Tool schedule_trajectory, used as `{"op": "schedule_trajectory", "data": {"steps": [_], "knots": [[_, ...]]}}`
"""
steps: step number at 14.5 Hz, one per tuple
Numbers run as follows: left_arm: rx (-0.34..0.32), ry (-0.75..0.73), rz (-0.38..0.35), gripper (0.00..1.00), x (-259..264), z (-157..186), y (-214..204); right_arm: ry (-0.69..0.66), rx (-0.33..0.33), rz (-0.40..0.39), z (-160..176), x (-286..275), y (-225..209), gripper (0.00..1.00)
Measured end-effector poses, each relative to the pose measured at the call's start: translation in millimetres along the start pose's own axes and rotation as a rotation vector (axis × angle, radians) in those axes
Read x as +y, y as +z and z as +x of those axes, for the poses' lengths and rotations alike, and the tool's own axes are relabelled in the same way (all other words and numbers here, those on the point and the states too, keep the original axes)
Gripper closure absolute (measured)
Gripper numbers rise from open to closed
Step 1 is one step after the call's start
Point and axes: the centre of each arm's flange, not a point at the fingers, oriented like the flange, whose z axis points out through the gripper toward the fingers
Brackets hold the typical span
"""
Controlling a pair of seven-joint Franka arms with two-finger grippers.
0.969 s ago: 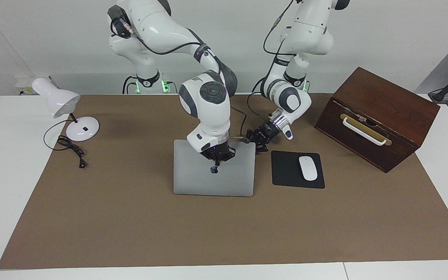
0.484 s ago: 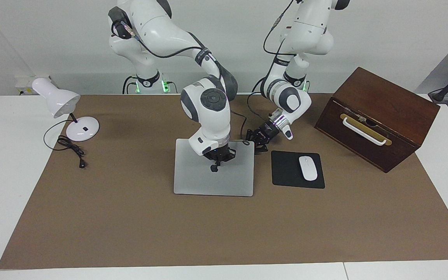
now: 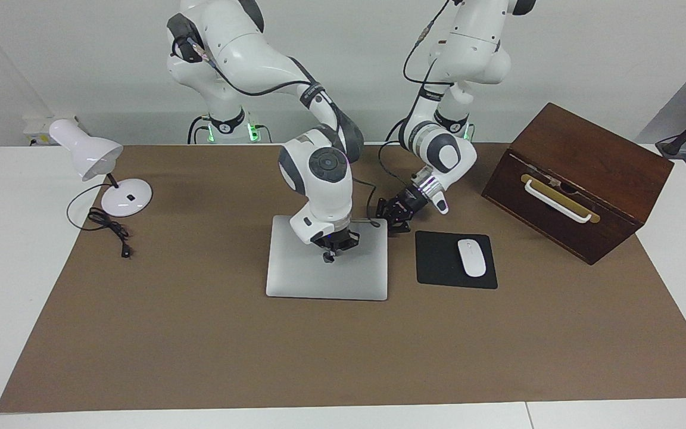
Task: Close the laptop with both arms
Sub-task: 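Push the laptop screen down with the right gripper while the left gripper braces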
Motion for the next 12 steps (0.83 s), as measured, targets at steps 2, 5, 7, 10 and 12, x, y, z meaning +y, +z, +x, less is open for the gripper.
{"op": "schedule_trajectory", "data": {"steps": [2, 5, 7, 10, 12], "knots": [[0.001, -0.005, -0.01, 0.99, 3.2, 0.6, -1.6, 0.0, -0.002, 0.0, -0.9, 0.6, 6.2, 0.99], [0.003, -0.009, -0.02, 0.99, 7.2, 1.6, -3.7, 0.0, -0.001, 0.001, -2.1, 1.3, 11.7, 0.99], [0.003, -0.01, -0.021, 0.99, 7.1, 1.6, -3.7, 0.0, -0.001, 0.002, -2.1, 1.4, 11.8, 0.99], [0.003, -0.01, -0.021, 0.99, 7.1, 1.6, -3.7, 0.0, 0.002, 0.004, -1.4, 0.8, 9.5, 0.99], [0.003, -0.01, -0.021, 0.99, 7.1, 1.6, -3.7, 0.0, 0.002, 0.004, -1.2, 0.7, 6.1, 0.99]]}}
